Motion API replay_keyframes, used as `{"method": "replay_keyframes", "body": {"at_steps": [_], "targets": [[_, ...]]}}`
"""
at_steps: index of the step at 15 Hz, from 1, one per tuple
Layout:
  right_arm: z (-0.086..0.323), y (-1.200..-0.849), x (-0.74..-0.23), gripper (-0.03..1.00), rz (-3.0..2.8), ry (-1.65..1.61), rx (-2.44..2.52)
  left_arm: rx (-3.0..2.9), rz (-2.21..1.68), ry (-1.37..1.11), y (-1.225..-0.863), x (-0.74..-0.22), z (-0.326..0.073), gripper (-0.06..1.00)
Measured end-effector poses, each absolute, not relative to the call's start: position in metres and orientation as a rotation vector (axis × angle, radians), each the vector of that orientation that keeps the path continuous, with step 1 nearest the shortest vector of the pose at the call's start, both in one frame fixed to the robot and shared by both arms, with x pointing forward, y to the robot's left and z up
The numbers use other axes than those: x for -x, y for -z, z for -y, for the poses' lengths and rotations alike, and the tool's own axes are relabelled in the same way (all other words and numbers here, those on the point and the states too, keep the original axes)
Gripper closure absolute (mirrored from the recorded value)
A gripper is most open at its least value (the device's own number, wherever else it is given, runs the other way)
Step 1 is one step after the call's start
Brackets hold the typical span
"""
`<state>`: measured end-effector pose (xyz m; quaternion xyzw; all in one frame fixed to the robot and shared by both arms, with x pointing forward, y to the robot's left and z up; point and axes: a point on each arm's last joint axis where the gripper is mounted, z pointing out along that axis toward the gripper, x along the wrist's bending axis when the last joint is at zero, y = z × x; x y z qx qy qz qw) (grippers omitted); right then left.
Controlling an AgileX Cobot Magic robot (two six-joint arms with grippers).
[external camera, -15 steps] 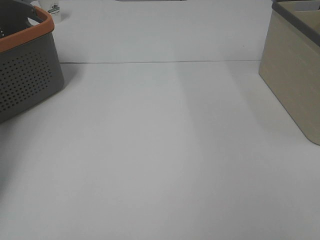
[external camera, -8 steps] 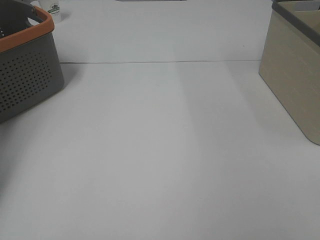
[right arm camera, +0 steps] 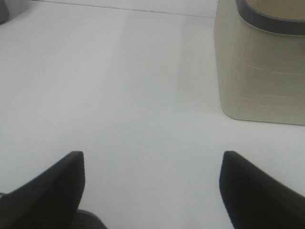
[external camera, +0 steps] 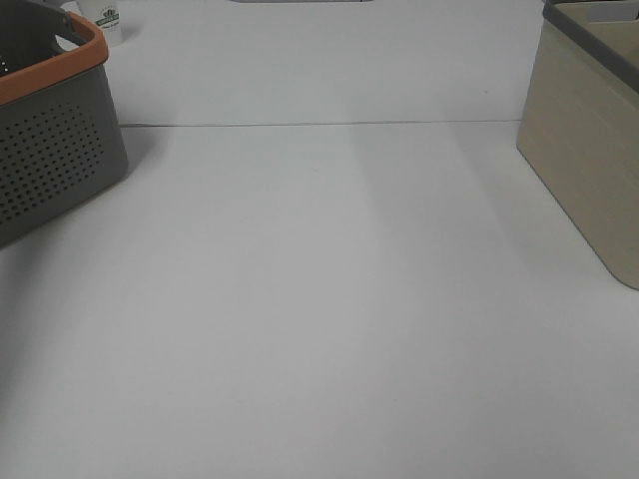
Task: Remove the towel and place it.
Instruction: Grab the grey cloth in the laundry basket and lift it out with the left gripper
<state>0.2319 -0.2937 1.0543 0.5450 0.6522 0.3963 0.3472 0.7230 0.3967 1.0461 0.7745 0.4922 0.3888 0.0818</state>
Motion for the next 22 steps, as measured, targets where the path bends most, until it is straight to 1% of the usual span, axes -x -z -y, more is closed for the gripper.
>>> {"method": "replay_keyframes", "body": {"at_steps": [5,6,7,10,14,18,21,22], "targets": [[0.294,-1.054,-0.232,0.2,-1.692,-1.028,-1.414,-2.117,-1.522,-1.264,-1.141,-0.676,-0.384,0.94],[0.294,-1.054,-0.232,0.2,-1.692,-1.028,-1.414,-2.076,-1.501,-1.312,-1.162,-0.664,-0.382,0.94],[0.294,-1.054,-0.232,0.2,-1.692,-1.028,-1.414,-2.051,-1.49,-1.332,-1.173,-0.657,-0.381,0.94],[0.294,-1.054,-0.232,0.2,-1.692,-1.028,-1.414,-1.865,-1.394,-1.442,-1.23,-0.62,-0.371,0.94],[0.294,-1.054,-0.232,0.2,-1.692,-1.028,-1.414,-1.574,-1.246,-1.495,-1.28,-0.593,-0.358,0.94],[0.294,-1.054,-0.232,0.2,-1.692,-1.028,-1.414,-1.326,-1.116,-1.404,-1.33,-0.573,-0.338,0.94],[0.294,-1.054,-0.232,0.2,-1.692,-1.028,-1.414,-1.302,-0.997,-1.359,-1.347,-0.567,-0.306,0.94],[0.294,-1.054,-0.232,0.2,-1.692,-1.028,-1.414,-1.296,-0.895,-1.329,-1.353,-0.564,-0.273,0.94]]}}
